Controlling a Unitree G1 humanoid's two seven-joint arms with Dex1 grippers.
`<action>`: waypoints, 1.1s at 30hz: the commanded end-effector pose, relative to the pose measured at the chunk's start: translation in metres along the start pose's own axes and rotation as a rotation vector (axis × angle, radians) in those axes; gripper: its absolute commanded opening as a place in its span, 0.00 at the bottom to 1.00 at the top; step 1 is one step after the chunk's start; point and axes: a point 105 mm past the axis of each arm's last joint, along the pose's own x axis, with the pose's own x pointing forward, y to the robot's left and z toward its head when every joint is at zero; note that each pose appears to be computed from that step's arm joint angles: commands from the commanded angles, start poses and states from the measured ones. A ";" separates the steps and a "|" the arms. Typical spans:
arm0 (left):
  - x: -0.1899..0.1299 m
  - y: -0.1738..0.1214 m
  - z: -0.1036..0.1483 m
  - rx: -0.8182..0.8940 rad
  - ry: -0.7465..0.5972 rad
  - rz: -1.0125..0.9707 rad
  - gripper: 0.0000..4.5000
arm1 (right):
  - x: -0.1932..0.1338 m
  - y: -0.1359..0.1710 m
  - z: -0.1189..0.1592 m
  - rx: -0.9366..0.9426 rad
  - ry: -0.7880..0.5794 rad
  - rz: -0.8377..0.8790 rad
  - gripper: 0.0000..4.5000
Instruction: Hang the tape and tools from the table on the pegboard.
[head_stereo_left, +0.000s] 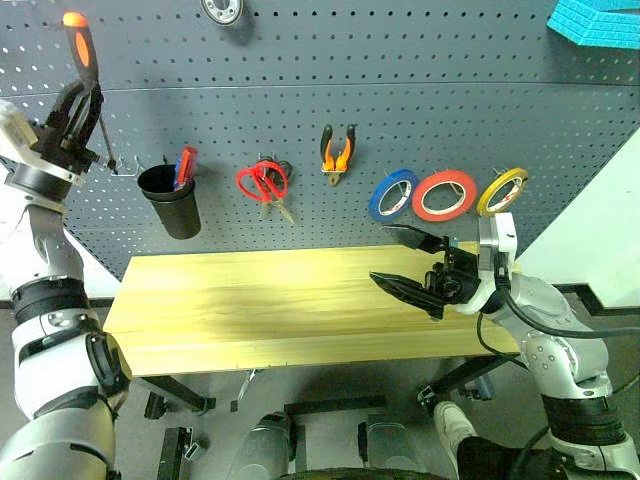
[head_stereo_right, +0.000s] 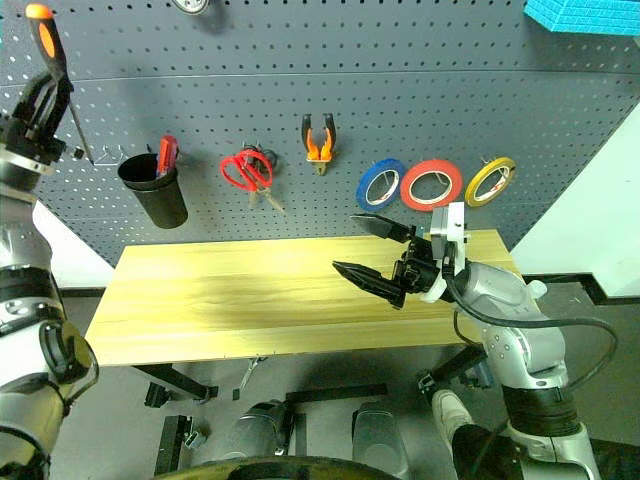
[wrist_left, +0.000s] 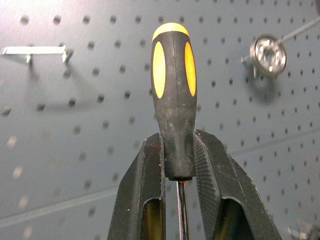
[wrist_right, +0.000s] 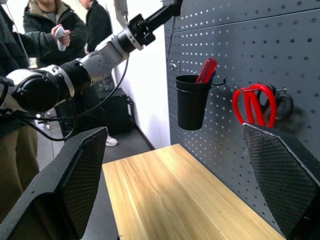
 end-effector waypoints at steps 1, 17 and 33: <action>0.012 0.002 0.009 0.046 -0.042 0.009 0.10 | 0.001 0.005 0.012 -0.038 -0.028 0.009 1.00; 0.007 -0.009 -0.046 -0.045 0.074 0.084 0.39 | -0.007 0.004 0.009 -0.035 -0.025 -0.005 1.00; -0.033 -0.054 0.043 -0.196 -0.046 -0.249 0.77 | -0.015 0.005 0.004 -0.040 0.009 -0.041 1.00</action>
